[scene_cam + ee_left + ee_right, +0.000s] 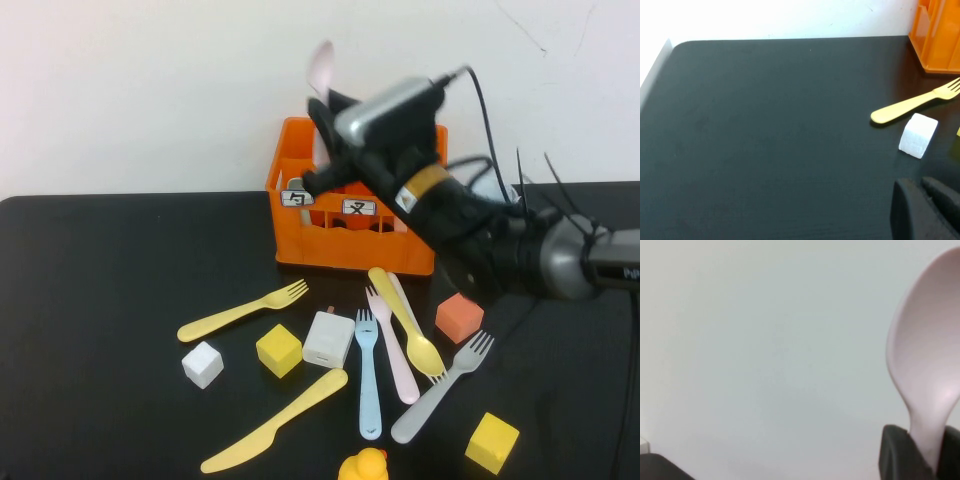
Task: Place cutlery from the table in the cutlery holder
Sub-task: Place the spoon on the box
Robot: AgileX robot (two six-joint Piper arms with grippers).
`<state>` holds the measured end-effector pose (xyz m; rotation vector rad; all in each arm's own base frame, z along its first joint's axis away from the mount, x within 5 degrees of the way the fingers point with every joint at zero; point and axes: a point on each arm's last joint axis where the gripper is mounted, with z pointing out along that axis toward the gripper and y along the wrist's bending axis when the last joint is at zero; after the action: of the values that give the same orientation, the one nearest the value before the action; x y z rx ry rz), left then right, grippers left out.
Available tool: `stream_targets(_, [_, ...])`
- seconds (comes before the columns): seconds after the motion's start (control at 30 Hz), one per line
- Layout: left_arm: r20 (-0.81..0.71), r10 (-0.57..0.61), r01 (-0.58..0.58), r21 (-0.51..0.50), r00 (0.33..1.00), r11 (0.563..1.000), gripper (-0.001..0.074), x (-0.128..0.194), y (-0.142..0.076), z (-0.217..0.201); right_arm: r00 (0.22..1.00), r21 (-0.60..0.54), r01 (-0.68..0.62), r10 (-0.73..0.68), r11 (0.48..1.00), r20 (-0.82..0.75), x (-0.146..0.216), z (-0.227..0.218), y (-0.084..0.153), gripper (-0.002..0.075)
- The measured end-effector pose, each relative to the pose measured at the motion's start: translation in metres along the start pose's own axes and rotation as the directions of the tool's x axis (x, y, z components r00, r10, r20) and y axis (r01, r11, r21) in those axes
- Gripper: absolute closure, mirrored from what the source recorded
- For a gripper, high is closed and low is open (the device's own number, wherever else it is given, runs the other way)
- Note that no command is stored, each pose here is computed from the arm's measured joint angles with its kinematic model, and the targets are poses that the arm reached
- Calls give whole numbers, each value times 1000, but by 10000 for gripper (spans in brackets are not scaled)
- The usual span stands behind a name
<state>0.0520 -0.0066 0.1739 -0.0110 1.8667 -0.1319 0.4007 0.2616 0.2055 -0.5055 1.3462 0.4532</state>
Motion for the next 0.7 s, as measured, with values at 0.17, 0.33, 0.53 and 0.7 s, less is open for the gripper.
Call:
stream_targets(0.17, [0, 0, 0, 0, 1000, 1000, 736, 0, 0, 0, 999, -30, 33, -33, 999, -6, -17, 18, 4, 599])
stream_targets(0.33, [0, 0, 0, 0, 1000, 1000, 736, 0, 0, 0, 999, -36, 8, -10, 999, -49, 8, 26, 5, 599])
stream_targets(0.53, [0, 0, 0, 0, 1000, 1000, 736, 0, 0, 0, 993, -39, -18, 14, 999, -115, 42, 26, 8, 598])
stream_targets(0.7, [0, 0, 0, 0, 1000, 1000, 736, 0, 0, 0, 991, -37, -43, 38, 998, -128, 48, 25, 8, 519])
